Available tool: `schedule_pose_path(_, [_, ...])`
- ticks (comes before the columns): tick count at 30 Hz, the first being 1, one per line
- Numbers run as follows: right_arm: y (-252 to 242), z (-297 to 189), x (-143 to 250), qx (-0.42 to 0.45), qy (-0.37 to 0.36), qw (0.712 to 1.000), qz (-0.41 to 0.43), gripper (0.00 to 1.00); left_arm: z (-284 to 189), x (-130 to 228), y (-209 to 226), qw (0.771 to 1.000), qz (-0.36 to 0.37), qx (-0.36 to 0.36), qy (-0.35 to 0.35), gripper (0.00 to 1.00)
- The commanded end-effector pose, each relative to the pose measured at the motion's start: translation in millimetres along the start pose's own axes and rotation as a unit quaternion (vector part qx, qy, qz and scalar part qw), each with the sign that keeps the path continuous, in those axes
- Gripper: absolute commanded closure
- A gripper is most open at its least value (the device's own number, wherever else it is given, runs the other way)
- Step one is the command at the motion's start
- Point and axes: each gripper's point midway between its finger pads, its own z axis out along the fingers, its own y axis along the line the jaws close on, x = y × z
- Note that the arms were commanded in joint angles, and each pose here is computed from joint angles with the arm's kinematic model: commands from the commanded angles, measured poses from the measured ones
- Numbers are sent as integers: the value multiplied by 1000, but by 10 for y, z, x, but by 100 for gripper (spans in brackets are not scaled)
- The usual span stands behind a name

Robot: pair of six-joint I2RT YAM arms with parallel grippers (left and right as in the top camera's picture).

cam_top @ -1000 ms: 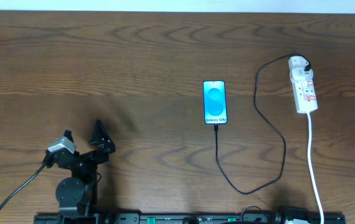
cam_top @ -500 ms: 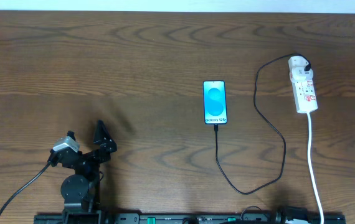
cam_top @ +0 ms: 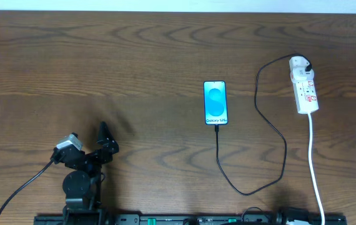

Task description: Plug charger to phone and switch on socket

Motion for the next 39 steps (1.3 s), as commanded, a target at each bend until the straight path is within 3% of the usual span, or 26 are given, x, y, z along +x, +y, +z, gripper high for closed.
schedule_pose_path(1, [65,0,75,-20,17,1000,6,92,18,195,105,999,8,-19,31,0])
schedule_pose_path(5, [78,0,79,-24,18,1000,6,92,21,216,116,999,9,-21,36,0])
schedule_pose_path(10, [136,-112,49,-35,8,999,3,92,-30,10,16,1000,1,3,-10,0])
schedule_pose_path(21, [246,-441,-44,-55,-25,998,8,90,-29,13,19,1000,2,2,-9,0])
schedule_pose_path(39, [555,-1779,-230,-126,-165,978,-13,89,-29,-16,69,1000,8,-13,-17,0])
